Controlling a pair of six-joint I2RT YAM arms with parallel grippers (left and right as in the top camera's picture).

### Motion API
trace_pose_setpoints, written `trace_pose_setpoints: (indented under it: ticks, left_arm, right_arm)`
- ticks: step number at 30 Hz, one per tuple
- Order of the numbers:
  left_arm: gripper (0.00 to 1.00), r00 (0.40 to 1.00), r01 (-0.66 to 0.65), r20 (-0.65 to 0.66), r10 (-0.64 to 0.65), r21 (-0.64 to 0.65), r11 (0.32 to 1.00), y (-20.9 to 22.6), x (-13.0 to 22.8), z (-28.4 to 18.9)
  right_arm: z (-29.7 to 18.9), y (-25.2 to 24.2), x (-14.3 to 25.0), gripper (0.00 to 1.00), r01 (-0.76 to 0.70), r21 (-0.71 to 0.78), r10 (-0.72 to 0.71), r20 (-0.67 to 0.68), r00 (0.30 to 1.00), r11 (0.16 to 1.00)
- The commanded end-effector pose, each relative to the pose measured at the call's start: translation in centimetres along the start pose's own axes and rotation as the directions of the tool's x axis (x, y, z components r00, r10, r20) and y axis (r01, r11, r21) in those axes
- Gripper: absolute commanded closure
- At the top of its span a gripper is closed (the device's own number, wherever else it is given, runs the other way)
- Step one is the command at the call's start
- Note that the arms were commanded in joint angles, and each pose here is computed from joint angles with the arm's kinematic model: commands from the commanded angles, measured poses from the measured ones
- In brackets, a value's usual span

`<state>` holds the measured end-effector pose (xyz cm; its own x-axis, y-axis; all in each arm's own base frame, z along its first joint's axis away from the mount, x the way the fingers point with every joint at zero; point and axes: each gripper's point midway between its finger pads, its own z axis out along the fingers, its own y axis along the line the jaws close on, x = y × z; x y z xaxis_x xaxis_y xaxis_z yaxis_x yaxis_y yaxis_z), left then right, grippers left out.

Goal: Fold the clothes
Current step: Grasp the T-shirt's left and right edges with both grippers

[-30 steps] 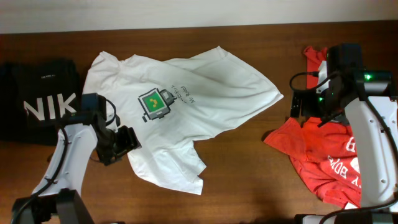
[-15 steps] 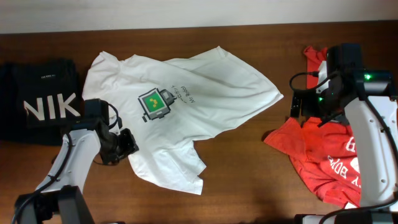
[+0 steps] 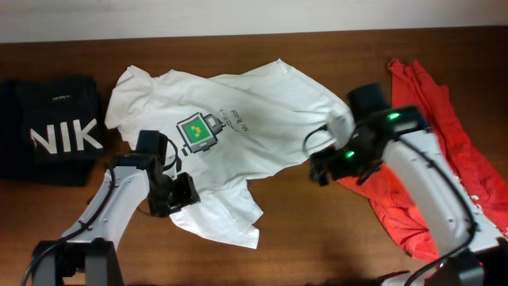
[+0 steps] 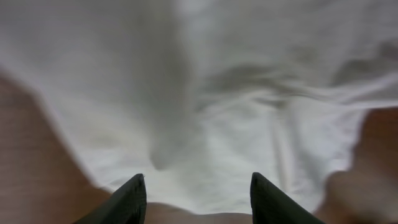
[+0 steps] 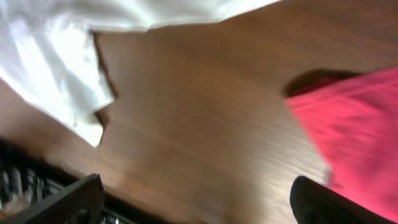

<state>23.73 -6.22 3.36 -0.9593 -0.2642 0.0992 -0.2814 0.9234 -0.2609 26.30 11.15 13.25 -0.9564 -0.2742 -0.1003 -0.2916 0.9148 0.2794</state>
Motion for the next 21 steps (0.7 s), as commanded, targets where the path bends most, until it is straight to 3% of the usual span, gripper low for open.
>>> trace_pose_setpoints:
  ticks: [1,4,8,14,20,21]
  left_arm:
    - [0.46,0.996,0.083,0.041,-0.077,-0.174,0.981,3.8,-0.3,-0.3]
    - [0.45,0.993,0.118,0.047,-0.111,-0.172,0.978,3.8,-0.3,-0.3]
    - [0.45,0.983,0.169,-0.064,-0.171,-0.042,0.985,1.7,2.0,0.8]
    - [0.46,0.971,0.211,-0.101,-0.218,-0.073,0.975,3.3,4.6,3.6]
    - [0.47,0.981,0.192,-0.031,-0.193,-0.032,0.981,3.2,3.3,4.8]
    - [0.52,0.981,0.192,-0.030,-0.193,-0.031,0.981,3.2,3.3,4.8]
  right_arm:
    - [3.2,2.2,1.7,0.01,0.035,-0.038,-0.037,-0.056,0.998,0.999]
    - [4.3,2.9,2.2,0.01,0.066,-0.042,-0.068,-0.066,0.995,0.997]
    - [4.5,2.1,2.3,0.01,0.029,0.007,-0.028,-0.070,0.997,1.000]
    - [4.5,1.8,2.3,0.01,0.028,0.022,-0.027,-0.070,0.997,0.999]
    - [4.5,1.8,2.3,0.01,0.028,0.022,-0.026,-0.070,0.997,0.999]
    - [4.5,1.8,2.3,0.01,0.028,0.022,-0.026,-0.071,0.997,0.999]
